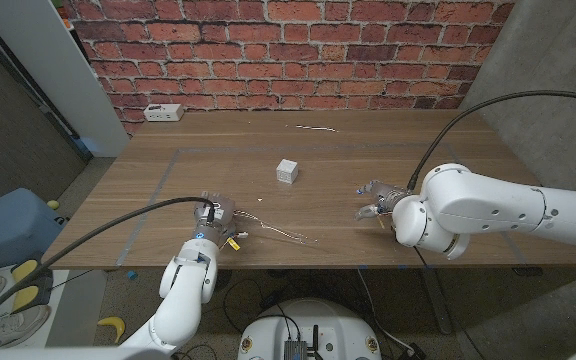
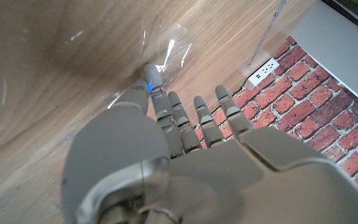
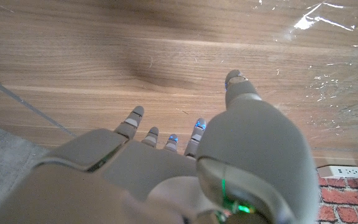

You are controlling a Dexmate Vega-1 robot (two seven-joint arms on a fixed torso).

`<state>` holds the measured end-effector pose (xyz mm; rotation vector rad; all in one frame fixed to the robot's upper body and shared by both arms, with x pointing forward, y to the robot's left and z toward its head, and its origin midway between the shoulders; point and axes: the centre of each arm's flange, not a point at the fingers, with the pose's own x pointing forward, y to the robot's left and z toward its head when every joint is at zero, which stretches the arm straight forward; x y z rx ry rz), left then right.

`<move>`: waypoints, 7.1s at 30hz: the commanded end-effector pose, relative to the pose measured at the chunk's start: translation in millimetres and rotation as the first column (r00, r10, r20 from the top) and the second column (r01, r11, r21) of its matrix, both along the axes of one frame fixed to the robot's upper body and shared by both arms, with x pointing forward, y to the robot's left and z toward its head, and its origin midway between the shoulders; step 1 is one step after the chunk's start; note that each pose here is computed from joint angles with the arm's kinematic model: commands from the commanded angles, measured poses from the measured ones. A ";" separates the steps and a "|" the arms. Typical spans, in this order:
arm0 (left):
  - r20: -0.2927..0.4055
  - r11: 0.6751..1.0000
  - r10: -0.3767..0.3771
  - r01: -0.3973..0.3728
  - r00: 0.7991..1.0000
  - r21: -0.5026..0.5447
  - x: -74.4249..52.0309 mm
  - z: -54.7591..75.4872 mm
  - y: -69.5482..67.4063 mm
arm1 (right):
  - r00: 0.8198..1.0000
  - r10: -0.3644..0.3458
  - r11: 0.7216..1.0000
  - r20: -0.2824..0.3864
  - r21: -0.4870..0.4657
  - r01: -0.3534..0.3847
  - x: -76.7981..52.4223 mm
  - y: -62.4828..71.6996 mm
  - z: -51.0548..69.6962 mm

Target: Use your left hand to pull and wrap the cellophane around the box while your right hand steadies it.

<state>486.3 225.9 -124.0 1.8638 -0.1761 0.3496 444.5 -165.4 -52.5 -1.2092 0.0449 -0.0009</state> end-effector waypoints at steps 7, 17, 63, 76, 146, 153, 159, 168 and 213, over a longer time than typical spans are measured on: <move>0.097 0.996 -0.023 0.031 0.995 -0.078 12.9 22.1 -4.7 | 0.955 0.232 0.926 0.182 0.258 -0.274 -26.6 -26.9 -3.2; 0.120 0.998 -0.027 0.034 0.992 -0.057 16.7 34.4 -9.9 | 0.951 0.295 0.925 0.097 0.222 -0.309 -27.5 -22.9 6.5; 0.396 0.977 -0.179 0.210 0.900 -0.036 -2.5 48.8 -6.4 | 0.950 0.294 0.949 0.104 -0.150 -0.277 37.3 56.6 39.9; 0.436 0.976 -0.169 0.211 0.884 -0.049 -10.2 49.7 -2.1 | 0.964 0.259 0.944 0.051 -0.224 -0.242 51.1 66.4 40.5; 0.445 0.980 -0.196 0.166 0.874 0.107 102.2 194.0 -8.7 | 0.801 0.198 0.980 0.565 -0.096 -0.174 127.5 29.6 84.7; 0.429 0.977 -0.208 0.172 0.879 0.122 120.3 203.2 -17.4 | 0.804 0.196 0.981 0.562 -0.102 -0.167 144.4 26.2 92.8; 0.414 0.975 -0.217 0.178 0.884 0.130 136.0 208.1 -23.7 | 0.811 0.193 0.981 0.552 -0.104 -0.162 158.5 23.8 99.5; 0.375 0.973 -0.226 0.191 0.899 0.128 159.8 212.7 -31.7 | 0.833 0.184 0.983 0.522 -0.109 -0.148 180.0 20.8 104.9; 0.302 0.958 -0.250 0.190 0.920 0.214 225.5 170.3 -73.6 | 0.774 0.055 0.995 0.631 0.026 -0.092 190.5 2.2 85.2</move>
